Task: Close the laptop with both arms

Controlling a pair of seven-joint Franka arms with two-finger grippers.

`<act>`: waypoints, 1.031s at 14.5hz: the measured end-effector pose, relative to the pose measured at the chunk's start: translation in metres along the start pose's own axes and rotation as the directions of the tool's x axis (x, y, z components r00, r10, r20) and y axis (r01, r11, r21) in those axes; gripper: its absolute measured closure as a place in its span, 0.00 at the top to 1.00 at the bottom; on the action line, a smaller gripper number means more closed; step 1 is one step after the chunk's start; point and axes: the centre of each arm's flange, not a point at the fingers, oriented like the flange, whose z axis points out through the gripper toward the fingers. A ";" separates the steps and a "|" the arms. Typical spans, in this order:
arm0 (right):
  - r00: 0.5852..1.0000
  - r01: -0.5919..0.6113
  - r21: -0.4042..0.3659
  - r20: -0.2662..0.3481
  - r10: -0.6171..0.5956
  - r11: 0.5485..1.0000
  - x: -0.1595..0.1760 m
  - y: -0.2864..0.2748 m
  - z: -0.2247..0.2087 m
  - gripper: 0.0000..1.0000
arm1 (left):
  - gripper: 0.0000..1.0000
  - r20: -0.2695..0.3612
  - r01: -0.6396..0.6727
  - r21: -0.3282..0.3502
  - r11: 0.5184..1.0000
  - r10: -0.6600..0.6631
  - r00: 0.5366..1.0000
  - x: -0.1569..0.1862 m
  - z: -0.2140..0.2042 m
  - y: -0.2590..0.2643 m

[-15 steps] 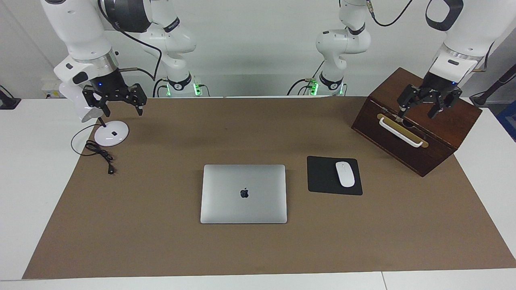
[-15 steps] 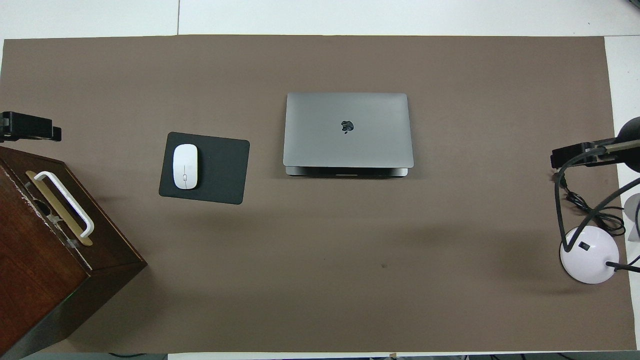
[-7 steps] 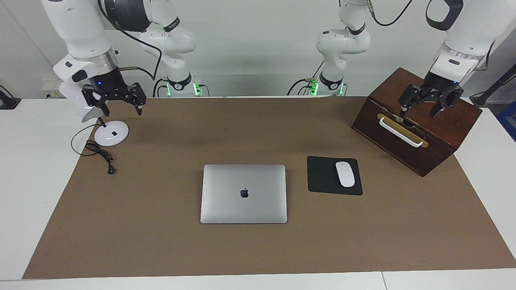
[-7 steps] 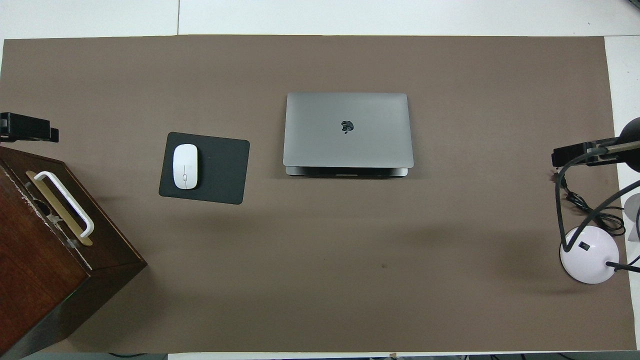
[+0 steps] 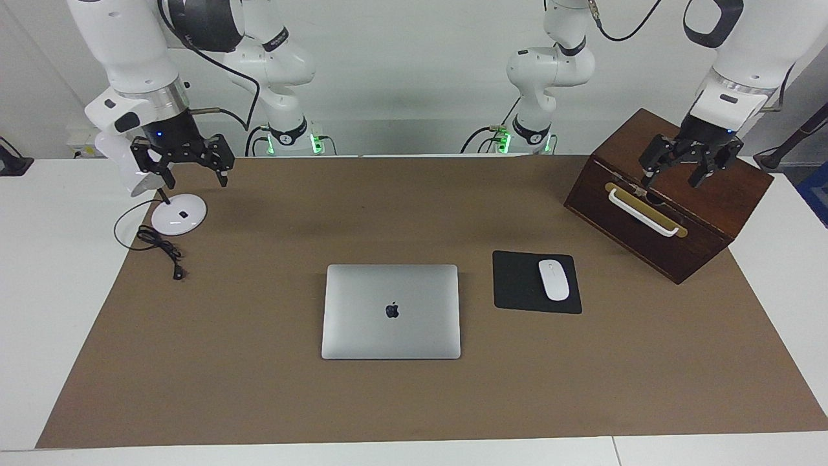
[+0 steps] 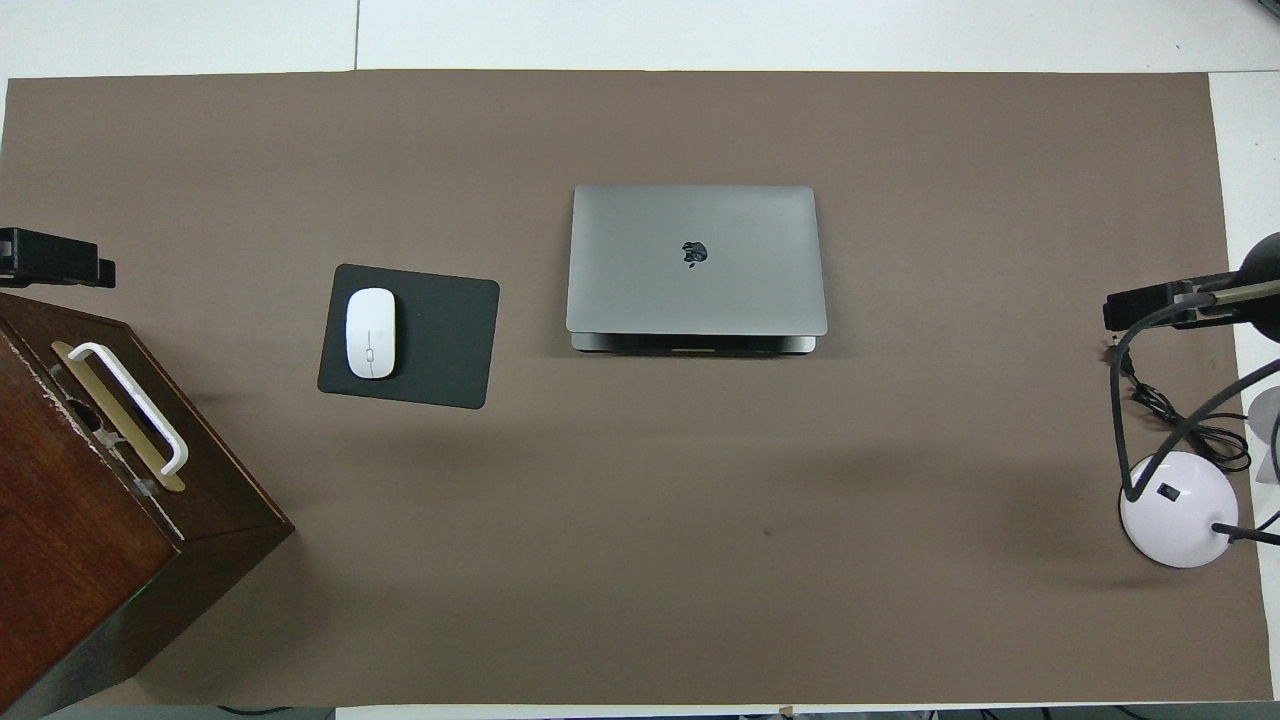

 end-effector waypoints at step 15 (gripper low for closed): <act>1.000 0.004 0.000 -0.004 -0.004 1.000 0.000 -0.001 0.002 1.00 | 1.00 0.080 0.002 -0.006 1.000 -0.002 0.997 -0.013 0.001 0.001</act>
